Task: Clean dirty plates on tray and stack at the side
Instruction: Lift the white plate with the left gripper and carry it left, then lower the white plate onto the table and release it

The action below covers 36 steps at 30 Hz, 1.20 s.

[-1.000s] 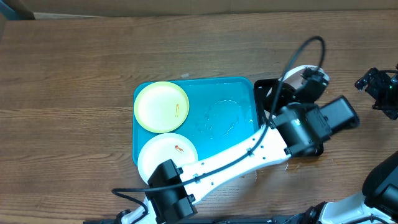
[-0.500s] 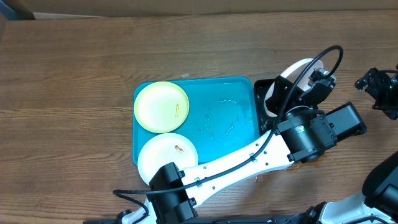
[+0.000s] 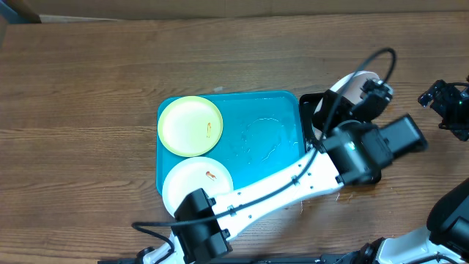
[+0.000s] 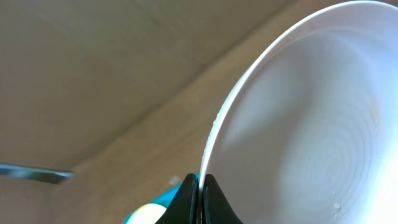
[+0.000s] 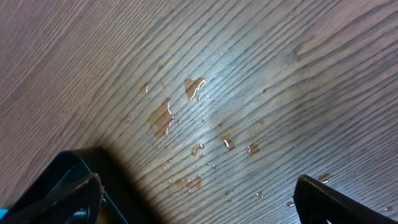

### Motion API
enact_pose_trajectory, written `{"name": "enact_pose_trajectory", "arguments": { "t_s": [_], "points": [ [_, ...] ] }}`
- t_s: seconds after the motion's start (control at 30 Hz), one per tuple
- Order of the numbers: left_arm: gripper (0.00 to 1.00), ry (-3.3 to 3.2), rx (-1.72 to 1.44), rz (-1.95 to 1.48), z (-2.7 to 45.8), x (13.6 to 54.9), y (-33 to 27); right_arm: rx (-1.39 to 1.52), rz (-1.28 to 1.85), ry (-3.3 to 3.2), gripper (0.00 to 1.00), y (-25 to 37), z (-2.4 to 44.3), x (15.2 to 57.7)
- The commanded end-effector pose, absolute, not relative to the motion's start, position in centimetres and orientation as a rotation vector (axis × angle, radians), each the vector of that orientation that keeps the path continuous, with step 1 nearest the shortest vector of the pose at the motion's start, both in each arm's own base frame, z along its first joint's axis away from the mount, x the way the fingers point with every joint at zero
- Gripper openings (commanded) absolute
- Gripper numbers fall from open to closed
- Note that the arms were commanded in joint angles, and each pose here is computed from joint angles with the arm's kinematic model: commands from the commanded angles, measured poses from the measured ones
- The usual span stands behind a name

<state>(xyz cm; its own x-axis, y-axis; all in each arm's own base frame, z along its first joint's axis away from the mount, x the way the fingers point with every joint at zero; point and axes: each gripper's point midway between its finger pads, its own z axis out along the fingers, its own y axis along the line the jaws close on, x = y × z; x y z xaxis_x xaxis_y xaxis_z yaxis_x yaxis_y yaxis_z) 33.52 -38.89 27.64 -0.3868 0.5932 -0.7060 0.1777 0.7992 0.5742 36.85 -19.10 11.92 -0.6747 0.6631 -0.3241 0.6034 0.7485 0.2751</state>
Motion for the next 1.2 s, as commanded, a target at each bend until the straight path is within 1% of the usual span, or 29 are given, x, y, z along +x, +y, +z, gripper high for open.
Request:
{"name": "enact_pose_trajectory", "arguments": {
  "t_s": [0.0, 0.23, 0.3, 0.37, 0.47, 0.5, 0.63, 0.73, 0.87, 0.9, 0.93, 0.97, 1.07, 1.17],
  "points": [
    [0.04, 2.147, 0.565, 0.288, 25.2, 36.3, -38.0, 0.965, 0.195, 2.521, 1.00, -19.4, 12.6, 37.1],
    [0.04, 2.472, 0.555, -0.078, 21.2, 40.3, -34.3, 0.965, 0.195, 2.522, 1.00, -19.4, 12.6, 37.1],
    [0.04, 2.588, 0.479, -0.253, 20.3, 42.2, -31.2, 0.965, 0.195, 2.521, 1.00, -19.4, 12.6, 37.1],
    [0.04, 2.639, 0.406, -0.327, 20.1, 43.5, -28.6, 0.965, 0.195, 2.521, 1.00, -19.4, 12.6, 37.1],
    [0.04, 2.728, 0.122, -0.332, 19.5, 45.7, -22.1, 0.965, 0.195, 2.522, 1.00, -19.4, 12.6, 37.1],
    [0.04, 2.759, -0.027, -0.308, 19.1, 46.6, -18.2, 0.965, 0.195, 2.522, 1.00, -19.4, 12.6, 37.1],
    [0.04, 2.798, -0.384, -0.228, 18.4, 47.7, -7.0, 0.965, 0.195, 2.521, 1.00, -19.4, 12.6, 37.1],
    [0.04, 2.778, -0.678, -0.131, 17.7, 47.2, 1.8, 0.965, 0.195, 2.522, 1.00, -19.4, 12.6, 37.1],
    [0.04, 2.730, -0.956, -0.048, 16.9, 45.3, 9.9, 0.965, 0.195, 2.522, 1.00, -19.4, 12.6, 37.1],
    [0.04, 2.711, -1.054, -0.005, 16.3, 44.2, 13.1, 0.965, 0.195, 2.521, 1.00, -19.4, 12.6, 37.1],
    [0.04, 2.700, -1.111, 0.021, 15.9, 43.5, 14.6, 0.965, 0.195, 2.521, 1.00, -19.4, 12.6, 37.1],
    [0.04, 2.668, -1.244, 0.085, 14.9, 42.1, 17.1, 0.965, 0.195, 2.522, 1.00, -19.4, 12.6, 37.1],
    [0.04, 2.668, -1.343, 0.116, 12.9, 40.4, 19.0, 0.965, 0.195, 2.521, 1.00, -19.4, 12.6, 37.1],
    [0.04, 2.699, -1.389, 0.136, 10.6, 39.1, 19.5, 0.965, 0.195, 2.522, 1.00, -19.4, 12.6, 37.1]
  ]
}}
